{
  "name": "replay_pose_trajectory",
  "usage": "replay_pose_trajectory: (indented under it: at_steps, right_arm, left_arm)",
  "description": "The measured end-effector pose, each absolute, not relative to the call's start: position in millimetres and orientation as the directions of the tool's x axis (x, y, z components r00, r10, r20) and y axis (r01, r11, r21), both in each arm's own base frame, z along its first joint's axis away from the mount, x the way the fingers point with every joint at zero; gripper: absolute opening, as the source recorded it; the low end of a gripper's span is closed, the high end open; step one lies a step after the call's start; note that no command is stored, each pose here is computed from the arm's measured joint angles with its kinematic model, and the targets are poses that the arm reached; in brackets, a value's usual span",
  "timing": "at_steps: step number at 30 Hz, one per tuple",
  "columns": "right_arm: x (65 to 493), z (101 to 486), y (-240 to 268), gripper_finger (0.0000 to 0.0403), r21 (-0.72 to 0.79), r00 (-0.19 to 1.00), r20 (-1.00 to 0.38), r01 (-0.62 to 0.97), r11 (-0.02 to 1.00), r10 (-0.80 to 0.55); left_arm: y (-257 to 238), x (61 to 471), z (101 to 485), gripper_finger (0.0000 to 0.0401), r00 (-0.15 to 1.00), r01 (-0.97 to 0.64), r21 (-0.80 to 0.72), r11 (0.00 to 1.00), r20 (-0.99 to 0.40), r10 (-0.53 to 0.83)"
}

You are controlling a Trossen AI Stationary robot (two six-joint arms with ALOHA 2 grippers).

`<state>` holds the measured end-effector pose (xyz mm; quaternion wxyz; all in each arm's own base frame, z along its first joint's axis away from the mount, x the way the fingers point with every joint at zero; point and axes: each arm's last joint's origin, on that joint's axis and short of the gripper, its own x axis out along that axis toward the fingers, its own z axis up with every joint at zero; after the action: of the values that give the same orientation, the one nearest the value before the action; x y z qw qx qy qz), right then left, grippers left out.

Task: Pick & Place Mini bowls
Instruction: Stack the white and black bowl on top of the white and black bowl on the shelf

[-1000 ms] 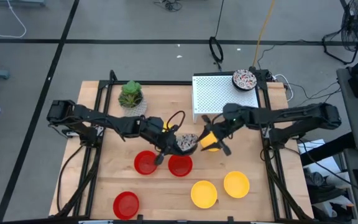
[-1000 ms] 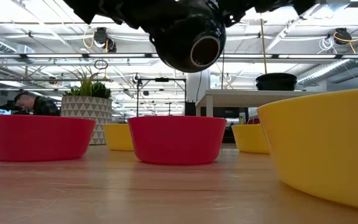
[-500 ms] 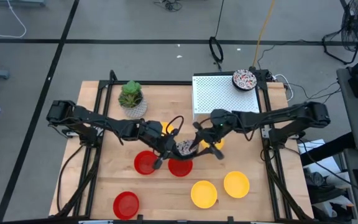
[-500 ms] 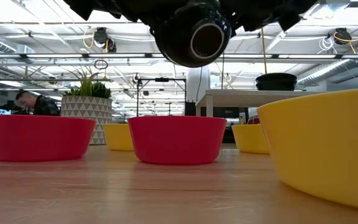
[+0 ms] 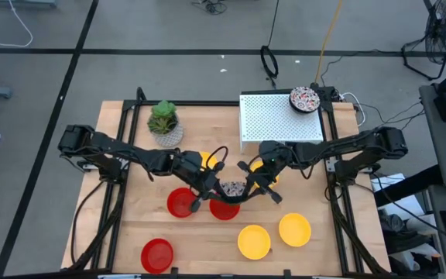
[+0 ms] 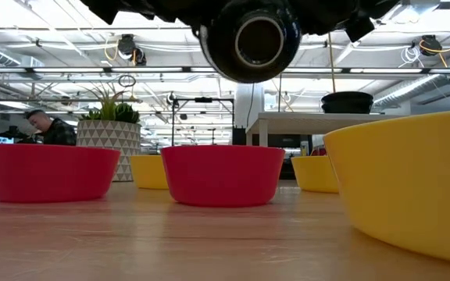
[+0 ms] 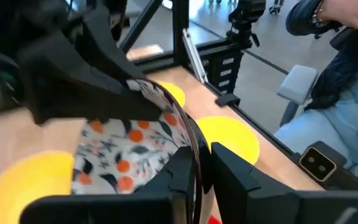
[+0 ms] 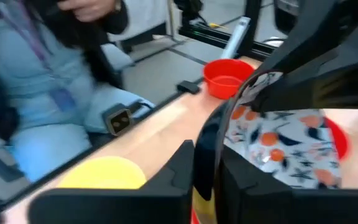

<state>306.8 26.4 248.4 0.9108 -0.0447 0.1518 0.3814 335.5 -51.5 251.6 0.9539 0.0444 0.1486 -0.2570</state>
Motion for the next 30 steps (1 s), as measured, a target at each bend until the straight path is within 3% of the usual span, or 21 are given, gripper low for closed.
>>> replay_pose_trajectory:
  at_steps: [8,13,18,25,30]
  right_arm:
    - [305.9,247.5,28.6,0.0005,0.074,0.648,-0.314,-0.712,0.699,0.694]
    - [305.6,246.4,27.8,0.0002,0.100,0.654,-0.324,-0.695,0.712,0.684]
    - [295.7,256.3,25.1,0.0002,0.103,0.682,-0.345,-0.656,0.748,0.646]
    - [249.5,286.7,15.7,0.0002,-0.012,0.798,-0.474,-0.428,0.904,0.372]
    - [214.5,309.1,5.6,0.0001,-0.177,0.877,-0.478,-0.156,0.972,0.054]
  left_arm:
    - [-50.5,337.7,259.1,0.0064,0.860,0.468,0.018,0.884,-0.240,-0.451]
    - [-48.3,338.9,261.9,0.0119,0.890,0.389,-0.095,0.916,-0.218,-0.401]
    - [-46.5,339.5,261.8,0.0187,0.918,0.319,-0.076,0.945,-0.224,-0.328]
    - [-41.7,333.5,279.5,0.0250,0.968,0.202,-0.010,0.979,-0.150,-0.201]
    - [-36.8,327.3,290.1,0.0268,0.986,0.110,-0.005,0.994,-0.124,-0.110]
